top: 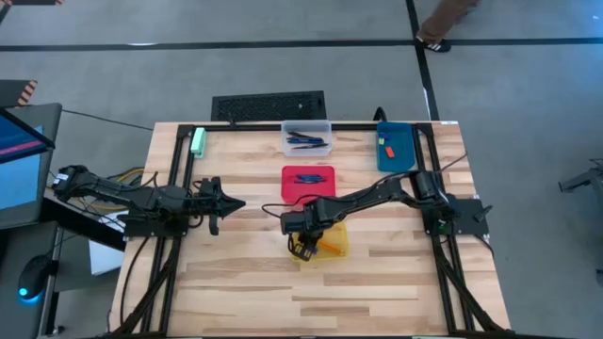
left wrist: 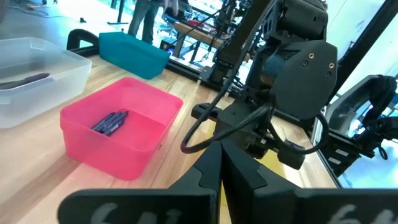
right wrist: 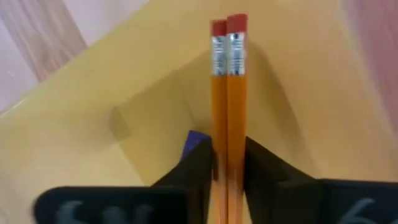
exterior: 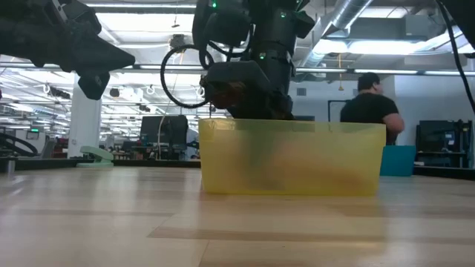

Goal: Sort crayons/erasers/pens/pencils in bins
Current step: Adjust the orange pencils in the yellow bin

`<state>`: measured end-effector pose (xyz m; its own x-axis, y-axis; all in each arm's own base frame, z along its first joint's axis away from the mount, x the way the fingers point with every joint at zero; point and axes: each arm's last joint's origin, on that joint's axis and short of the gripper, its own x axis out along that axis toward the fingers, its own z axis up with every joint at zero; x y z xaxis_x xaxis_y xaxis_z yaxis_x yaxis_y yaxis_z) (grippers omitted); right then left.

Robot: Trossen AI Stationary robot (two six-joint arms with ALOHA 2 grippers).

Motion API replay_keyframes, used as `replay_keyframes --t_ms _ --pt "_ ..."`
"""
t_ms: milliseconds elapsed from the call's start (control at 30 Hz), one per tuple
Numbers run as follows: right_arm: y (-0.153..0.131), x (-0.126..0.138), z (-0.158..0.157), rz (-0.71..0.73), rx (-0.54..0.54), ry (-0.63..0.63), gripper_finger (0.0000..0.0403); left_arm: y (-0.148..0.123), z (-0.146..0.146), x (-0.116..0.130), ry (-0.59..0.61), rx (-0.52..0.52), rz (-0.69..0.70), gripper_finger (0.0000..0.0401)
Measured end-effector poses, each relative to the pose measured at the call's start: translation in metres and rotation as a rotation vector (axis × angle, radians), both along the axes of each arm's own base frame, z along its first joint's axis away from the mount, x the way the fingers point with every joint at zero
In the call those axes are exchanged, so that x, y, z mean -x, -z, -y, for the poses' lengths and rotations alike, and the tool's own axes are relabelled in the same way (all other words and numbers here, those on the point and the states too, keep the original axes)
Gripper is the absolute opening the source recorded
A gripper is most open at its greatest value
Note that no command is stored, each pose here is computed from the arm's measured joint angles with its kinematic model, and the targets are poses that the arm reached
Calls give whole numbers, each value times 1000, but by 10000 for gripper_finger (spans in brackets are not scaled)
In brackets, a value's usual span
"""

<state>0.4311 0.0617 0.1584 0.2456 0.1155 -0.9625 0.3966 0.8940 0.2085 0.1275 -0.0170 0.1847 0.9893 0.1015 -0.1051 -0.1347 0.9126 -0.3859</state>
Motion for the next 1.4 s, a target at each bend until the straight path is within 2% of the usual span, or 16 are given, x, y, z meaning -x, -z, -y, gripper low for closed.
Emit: replay_keyframes --t_ms 233,367,467,633,1067,1167,1400 --pt "0 0 1 -3 -7 18 175 0 0 0 0 0 0 0" --pt "-1 -2 4 13 5 29 191 0 0 0 0 0 0 0" --pt "-1 -2 6 18 12 33 176 0 0 0 -1 0 0 0" --pt "8 -2 10 57 14 45 122 0 0 0 -2 0 -1 0" --pt "11 0 12 31 -7 47 25 0 0 0 -4 9 1 0" --pt "8 0 12 13 -8 51 16 0 0 0 -5 9 1 0" --pt "-4 -4 11 18 -12 61 31 0 0 0 -15 9 1 0"
